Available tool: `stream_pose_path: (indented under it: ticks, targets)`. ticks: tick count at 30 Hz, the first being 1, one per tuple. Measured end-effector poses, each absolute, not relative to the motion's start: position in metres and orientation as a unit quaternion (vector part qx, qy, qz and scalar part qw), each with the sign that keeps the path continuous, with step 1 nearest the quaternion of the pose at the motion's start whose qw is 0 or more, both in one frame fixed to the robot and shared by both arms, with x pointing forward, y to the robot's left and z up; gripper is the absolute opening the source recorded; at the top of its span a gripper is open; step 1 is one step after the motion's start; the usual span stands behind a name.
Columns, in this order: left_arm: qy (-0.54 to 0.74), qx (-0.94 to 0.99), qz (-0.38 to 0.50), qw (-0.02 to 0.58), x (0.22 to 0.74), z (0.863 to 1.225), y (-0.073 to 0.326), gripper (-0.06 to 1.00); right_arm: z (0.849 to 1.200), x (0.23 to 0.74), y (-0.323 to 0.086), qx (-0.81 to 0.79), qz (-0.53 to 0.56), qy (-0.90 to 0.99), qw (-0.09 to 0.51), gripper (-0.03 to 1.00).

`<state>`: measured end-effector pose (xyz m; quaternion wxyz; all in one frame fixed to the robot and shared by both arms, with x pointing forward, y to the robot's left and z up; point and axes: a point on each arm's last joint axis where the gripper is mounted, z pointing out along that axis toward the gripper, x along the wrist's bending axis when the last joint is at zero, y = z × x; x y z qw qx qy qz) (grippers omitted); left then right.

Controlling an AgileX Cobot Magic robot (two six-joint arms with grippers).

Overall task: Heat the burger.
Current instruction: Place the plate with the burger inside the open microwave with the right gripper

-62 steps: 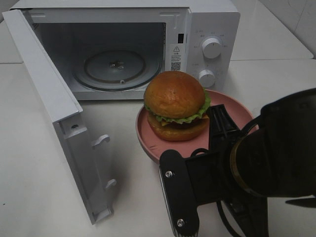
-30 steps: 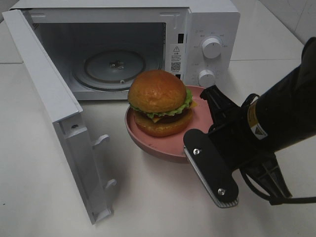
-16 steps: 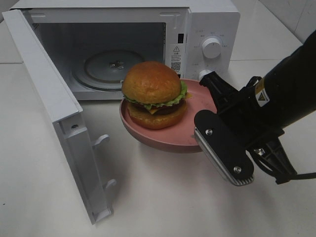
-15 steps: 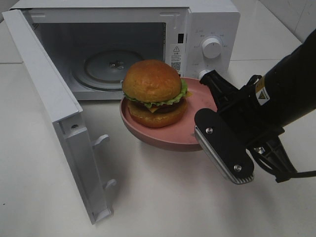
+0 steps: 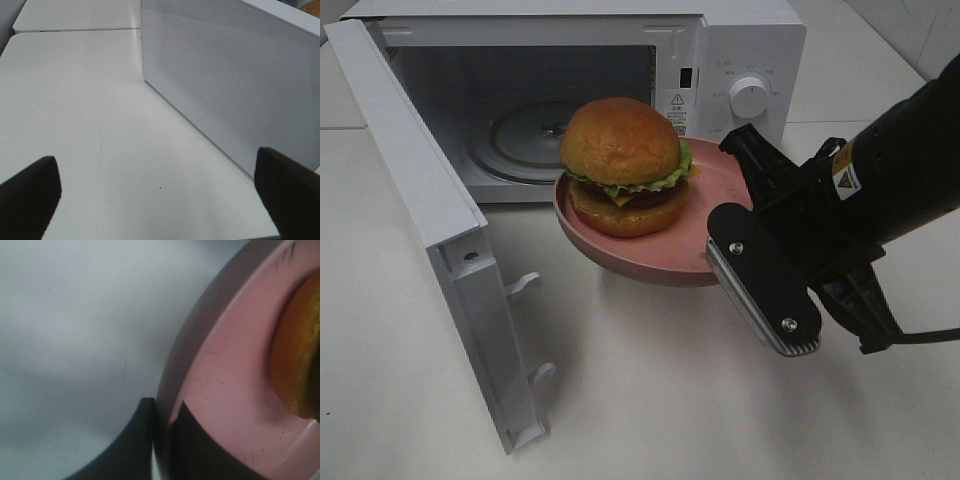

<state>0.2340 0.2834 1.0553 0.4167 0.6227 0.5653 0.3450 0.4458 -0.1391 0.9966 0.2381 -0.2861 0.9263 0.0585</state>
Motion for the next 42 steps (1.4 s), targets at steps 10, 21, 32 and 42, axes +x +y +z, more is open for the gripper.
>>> stream_pose_path:
  ticks: [10, 21, 32, 42]
  targets:
    - [0.565, 0.623, 0.345, 0.417, 0.234, 1.055, 0.283, 0.99, 0.983, 0.454, -0.131, -0.289, 0.064, 0.924, 0.243, 0.05]
    - [0.565, 0.623, 0.345, 0.417, 0.234, 1.055, 0.283, 0.99, 0.984, 0.464, -0.111, -0.295, 0.082, 0.916, 0.259, 0.05]
    - [0.565, 0.623, 0.345, 0.417, 0.234, 1.055, 0.283, 0.99, 0.977, 0.484, -0.087, -0.301, 0.086, 0.916, 0.253, 0.05]
    - [0.565, 0.623, 0.345, 0.417, 0.234, 1.055, 0.283, 0.99, 0.973, 0.506, -0.068, -0.299, 0.072, 0.925, 0.223, 0.05]
